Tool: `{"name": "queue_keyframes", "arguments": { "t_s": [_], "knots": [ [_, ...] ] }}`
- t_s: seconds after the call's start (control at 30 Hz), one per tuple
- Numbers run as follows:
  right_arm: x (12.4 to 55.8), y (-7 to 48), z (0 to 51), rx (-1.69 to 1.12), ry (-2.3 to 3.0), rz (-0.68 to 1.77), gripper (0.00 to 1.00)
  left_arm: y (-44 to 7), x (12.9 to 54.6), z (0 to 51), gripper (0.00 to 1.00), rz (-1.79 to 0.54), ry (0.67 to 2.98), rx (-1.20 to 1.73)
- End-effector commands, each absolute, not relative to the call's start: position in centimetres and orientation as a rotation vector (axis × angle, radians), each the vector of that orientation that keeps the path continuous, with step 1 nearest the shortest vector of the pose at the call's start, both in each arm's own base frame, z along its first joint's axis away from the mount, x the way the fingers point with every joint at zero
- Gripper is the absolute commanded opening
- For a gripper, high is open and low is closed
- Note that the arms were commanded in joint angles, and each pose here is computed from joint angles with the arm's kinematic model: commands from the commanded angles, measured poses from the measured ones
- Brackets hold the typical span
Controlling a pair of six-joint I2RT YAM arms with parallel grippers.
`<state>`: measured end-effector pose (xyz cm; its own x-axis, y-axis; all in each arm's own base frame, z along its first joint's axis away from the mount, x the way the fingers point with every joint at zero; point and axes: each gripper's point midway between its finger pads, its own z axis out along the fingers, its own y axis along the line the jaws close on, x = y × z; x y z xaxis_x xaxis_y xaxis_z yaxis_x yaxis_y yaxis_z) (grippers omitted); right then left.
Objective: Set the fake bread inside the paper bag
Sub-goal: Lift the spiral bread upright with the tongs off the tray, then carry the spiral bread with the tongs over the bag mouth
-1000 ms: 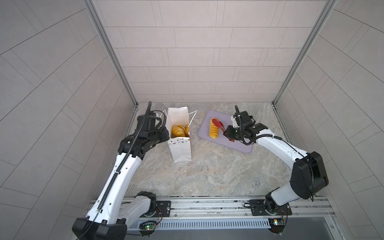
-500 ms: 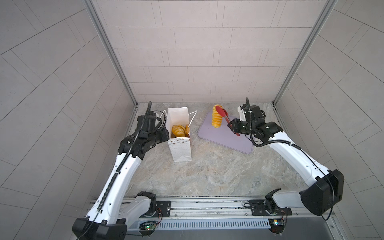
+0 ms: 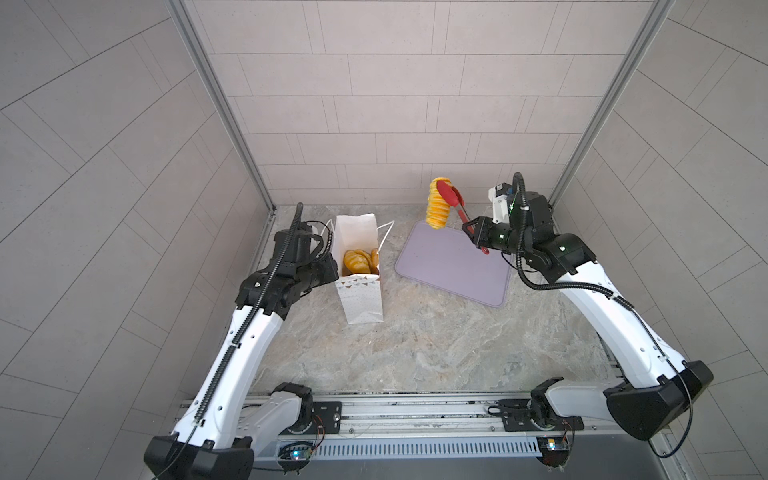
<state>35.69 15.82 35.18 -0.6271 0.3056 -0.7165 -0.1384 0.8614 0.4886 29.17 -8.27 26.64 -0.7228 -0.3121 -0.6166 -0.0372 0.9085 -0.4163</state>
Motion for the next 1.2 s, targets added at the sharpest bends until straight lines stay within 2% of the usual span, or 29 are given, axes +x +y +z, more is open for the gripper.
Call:
{"name": "queue_keyframes", "arguments": {
  "t_s": [0.0,0.63,1.17],
  "knots": [
    [34.8,15.3,38.7,0.104,2.064,0.658,0.28,-8.2,28.7,27.7,0.18,-0.488,2.326,-0.227],
    [31.1,20.7,45.3,-0.091,1.958,0.729,0.28,-8.2,28.7,27.8,0.17,-0.489,2.321,-0.229],
    [28.6,29.5,45.8,-0.314,1.961,0.777,0.28,-8.0,28.4,27.7,0.17,-0.481,2.323,-0.233]
  ]
}}
